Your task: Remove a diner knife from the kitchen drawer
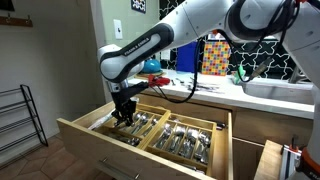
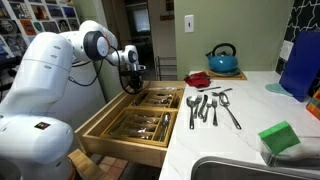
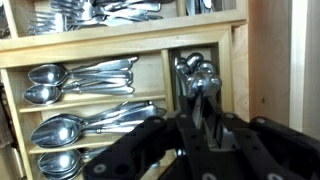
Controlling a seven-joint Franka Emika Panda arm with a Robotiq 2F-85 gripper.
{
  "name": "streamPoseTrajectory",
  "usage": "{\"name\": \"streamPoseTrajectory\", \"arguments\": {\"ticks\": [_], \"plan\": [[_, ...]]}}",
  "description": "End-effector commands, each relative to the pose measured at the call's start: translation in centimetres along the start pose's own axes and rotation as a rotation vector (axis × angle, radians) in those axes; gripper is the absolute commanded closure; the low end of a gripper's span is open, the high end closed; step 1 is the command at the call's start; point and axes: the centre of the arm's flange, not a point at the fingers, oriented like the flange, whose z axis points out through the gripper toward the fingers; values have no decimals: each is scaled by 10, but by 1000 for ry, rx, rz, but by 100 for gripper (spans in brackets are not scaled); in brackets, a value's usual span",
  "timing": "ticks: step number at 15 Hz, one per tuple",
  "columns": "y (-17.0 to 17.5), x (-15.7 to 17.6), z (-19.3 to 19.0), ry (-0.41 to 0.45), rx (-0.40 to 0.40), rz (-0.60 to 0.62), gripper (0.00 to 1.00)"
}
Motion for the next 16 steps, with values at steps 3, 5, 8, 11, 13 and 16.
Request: {"name": "streamPoseTrajectory", "arguments": {"ticks": [3, 5, 8, 11, 13, 16], "plan": [[-10, -61, -7, -27, -41, 34, 89], [-15, -77, -20, -15, -65, 47, 89], [-21, -98, -46, 30, -123, 70, 89], [-18, -116, -70, 87, -193, 117, 89], [-7, -124, -85, 131, -237, 192, 89], [14, -131, -105, 170, -330, 304, 89]]}}
